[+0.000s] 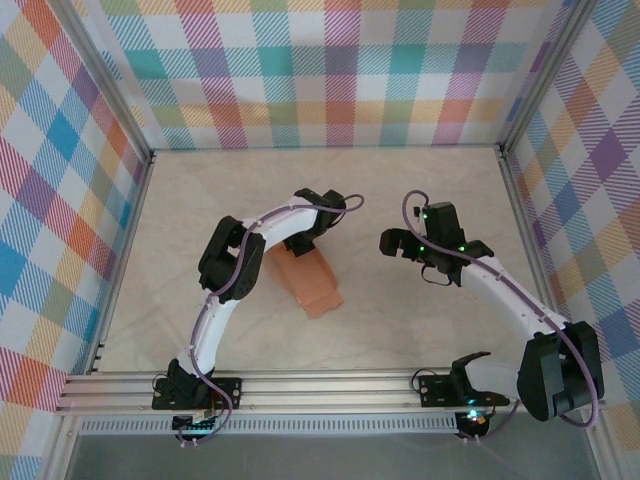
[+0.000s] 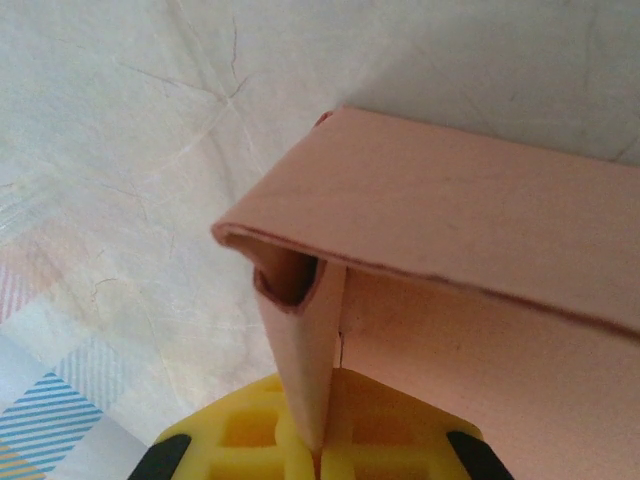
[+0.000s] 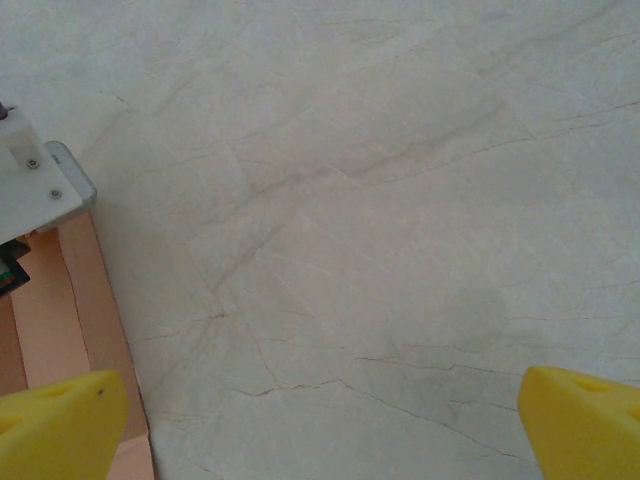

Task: Fold the paper box

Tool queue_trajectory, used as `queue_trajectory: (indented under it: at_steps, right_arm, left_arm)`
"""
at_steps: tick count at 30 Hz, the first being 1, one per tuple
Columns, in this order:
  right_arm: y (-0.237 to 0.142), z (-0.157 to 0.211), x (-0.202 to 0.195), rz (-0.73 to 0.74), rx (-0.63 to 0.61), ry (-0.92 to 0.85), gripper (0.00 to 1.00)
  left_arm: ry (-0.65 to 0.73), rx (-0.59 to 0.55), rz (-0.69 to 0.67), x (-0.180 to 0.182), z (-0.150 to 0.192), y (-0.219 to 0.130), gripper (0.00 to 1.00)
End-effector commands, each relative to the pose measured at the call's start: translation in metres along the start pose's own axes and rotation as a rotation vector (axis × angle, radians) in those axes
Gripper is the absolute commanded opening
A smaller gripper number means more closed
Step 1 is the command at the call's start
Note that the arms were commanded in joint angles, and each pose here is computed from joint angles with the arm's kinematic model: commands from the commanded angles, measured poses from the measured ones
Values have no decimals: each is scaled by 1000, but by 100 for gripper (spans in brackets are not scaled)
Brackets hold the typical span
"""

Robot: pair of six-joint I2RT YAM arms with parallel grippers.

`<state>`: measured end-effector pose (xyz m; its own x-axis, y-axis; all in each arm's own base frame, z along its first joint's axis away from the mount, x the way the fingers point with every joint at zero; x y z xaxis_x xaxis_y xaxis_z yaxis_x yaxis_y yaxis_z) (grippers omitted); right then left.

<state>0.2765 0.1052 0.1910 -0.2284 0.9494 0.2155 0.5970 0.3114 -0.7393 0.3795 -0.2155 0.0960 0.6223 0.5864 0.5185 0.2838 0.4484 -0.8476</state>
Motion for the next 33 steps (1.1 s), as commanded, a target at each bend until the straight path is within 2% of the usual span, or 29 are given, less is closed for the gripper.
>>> queue_trajectory:
  at_steps: [1, 4, 9, 19, 24, 31, 33]
  right_arm:
    - [-5, -1, 1, -22, -21, 24, 100]
    - [-5, -2, 1, -25, -24, 30, 100]
    - [-5, -2, 1, -26, -24, 30, 100]
    - [-1, -2, 2, -30, -17, 34, 100]
    - [1, -2, 1, -30, -16, 37, 100]
    - [3, -2, 2, -37, -12, 43, 100]
    - [3, -2, 1, -36, -11, 43, 100]
  left_arm:
    - [-39, -39, 136, -22, -13, 20, 3]
    - [-62, -74, 139, -10, -17, 6, 7]
    - [-48, -66, 165, -1, -16, -4, 20]
    - [-53, -88, 194, 3, -14, -14, 25]
    - [-62, -113, 197, 10, -14, -24, 34]
    - [-80, -152, 195, 18, -14, -36, 36]
    - [-95, -187, 198, 22, -16, -44, 41]
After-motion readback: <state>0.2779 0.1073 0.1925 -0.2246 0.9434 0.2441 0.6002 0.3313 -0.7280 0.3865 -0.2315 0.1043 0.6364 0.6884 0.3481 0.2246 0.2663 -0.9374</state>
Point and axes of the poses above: each hand's point on the last joint's axis, 136 mm out from that joint toward the fingers, its own y axis out along the fingers, its own x axis along the line the jaws close on, z = x × y, the point moved 7 cm from there along -y, back along the fingers, and after that the axes turned 12 degrees about -y, right-handed, at the moved point
